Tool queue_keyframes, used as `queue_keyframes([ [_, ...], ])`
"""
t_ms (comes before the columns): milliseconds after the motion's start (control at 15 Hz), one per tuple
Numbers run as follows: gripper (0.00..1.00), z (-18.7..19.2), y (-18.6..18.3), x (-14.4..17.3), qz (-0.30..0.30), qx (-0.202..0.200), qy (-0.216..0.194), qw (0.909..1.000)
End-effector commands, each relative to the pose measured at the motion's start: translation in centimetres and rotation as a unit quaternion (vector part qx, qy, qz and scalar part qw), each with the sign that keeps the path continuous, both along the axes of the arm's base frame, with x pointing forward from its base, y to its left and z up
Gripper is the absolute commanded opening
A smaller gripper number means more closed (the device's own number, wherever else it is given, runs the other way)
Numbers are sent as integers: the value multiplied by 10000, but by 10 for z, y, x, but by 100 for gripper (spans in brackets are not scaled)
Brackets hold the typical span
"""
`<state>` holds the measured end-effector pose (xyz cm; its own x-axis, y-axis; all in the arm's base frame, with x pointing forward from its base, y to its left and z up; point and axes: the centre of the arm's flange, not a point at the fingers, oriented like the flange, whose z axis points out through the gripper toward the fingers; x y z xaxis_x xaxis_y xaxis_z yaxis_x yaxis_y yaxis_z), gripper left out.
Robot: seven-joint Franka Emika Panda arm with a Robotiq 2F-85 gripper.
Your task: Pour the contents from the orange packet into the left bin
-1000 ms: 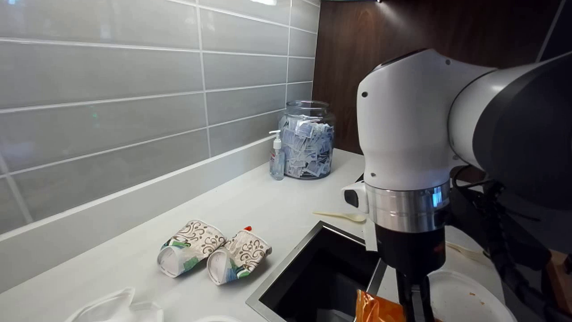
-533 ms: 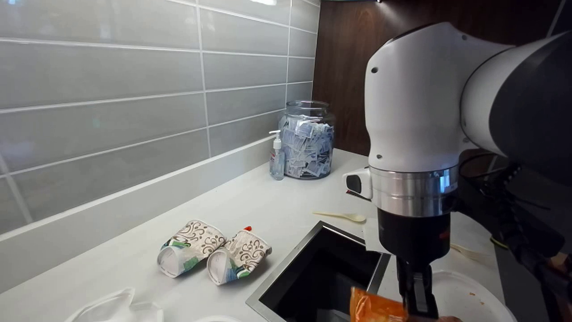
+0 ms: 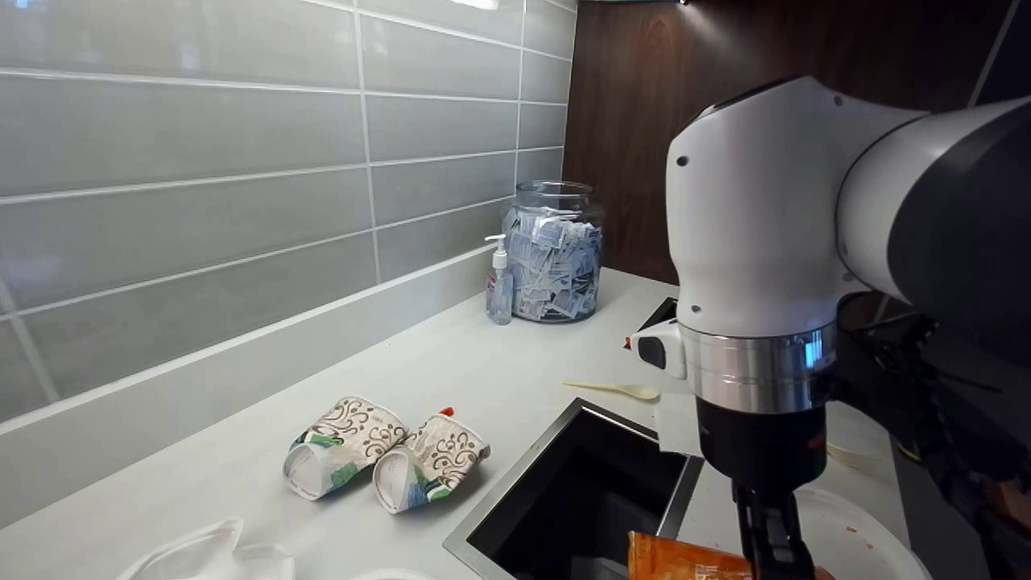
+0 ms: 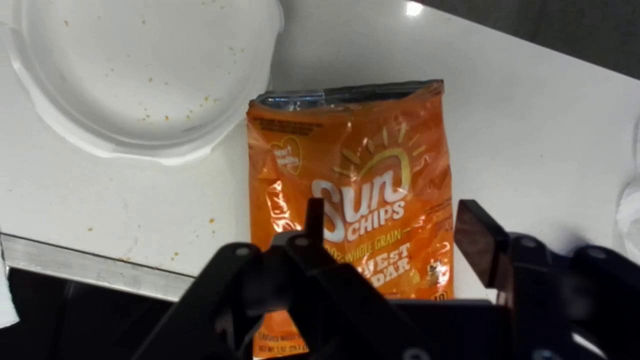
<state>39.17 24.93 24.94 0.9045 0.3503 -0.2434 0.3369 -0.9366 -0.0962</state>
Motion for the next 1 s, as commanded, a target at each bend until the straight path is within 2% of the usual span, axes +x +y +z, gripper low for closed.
queue_keyframes([
  [0, 99, -15, -9, -8, 64, -125, -55, 9999],
  [733, 99, -41, -11, 0, 261, -155, -166, 9994],
  [800, 75, -43, -12, 0, 266, -122, -154, 9995],
  [933, 70, -46, -13, 1, 244, -54, -128, 9996],
])
